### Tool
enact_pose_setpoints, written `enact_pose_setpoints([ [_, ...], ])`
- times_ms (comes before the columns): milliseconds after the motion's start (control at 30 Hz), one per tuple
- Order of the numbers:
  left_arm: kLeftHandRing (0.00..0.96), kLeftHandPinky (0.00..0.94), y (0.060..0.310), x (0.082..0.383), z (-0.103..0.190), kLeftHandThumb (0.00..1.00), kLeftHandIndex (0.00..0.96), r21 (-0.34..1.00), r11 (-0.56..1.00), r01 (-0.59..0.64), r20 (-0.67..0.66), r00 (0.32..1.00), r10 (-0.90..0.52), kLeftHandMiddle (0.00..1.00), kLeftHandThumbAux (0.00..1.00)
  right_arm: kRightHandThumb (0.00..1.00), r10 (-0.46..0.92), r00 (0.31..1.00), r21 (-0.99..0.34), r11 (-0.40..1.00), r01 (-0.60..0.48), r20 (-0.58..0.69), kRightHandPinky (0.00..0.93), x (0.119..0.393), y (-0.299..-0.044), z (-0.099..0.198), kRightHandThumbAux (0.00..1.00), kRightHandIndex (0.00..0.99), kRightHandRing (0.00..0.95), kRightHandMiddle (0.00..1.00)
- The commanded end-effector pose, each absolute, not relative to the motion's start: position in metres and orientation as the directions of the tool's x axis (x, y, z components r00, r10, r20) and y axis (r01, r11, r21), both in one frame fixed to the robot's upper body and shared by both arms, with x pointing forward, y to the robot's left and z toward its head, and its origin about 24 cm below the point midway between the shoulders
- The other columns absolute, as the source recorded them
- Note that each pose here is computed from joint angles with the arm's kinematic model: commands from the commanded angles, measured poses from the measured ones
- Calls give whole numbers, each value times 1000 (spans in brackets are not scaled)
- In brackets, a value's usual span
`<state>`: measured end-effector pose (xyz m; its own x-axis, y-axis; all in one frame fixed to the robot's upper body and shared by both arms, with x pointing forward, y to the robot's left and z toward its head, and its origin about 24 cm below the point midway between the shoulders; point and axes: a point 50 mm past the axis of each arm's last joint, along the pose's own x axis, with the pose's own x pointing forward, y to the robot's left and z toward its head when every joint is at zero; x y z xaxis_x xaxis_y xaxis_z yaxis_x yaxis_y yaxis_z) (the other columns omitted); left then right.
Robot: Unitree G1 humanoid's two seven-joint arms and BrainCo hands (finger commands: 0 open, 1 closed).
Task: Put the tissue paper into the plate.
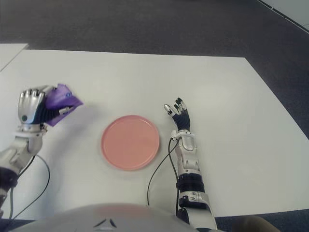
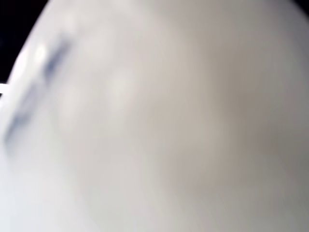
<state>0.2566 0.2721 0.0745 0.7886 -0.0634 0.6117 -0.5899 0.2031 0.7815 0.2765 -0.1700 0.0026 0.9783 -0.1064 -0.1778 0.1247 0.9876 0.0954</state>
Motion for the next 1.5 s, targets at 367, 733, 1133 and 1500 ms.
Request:
enact_pose_setpoints([
  [367,918,904,188,287,150,742,442,608,326,-724,794,548,-264,926,697,204,-114,945,97,984,150,-307,9,265,-171,-26,660,0,0,0],
  [733,882,877,131,280,148,749,444,668,545,-507,735,565,-375,887,696,204,-114,945,97,984,150,-308,9,265,-169,-28,660,0,0,0],
  [1133,872,868,105,281,145,751,444,740,607,-291,655,521,-548,868,696,204,-113,945,97,984,149,-307,9,265,-167,-29,660,0,0,0],
  [1500,861,838,73,265,110,751,444,822,549,-153,550,463,-695,856,695,204,-113,944,98,984,149,-309,9,266,-164,-30,660,0,0,0],
])
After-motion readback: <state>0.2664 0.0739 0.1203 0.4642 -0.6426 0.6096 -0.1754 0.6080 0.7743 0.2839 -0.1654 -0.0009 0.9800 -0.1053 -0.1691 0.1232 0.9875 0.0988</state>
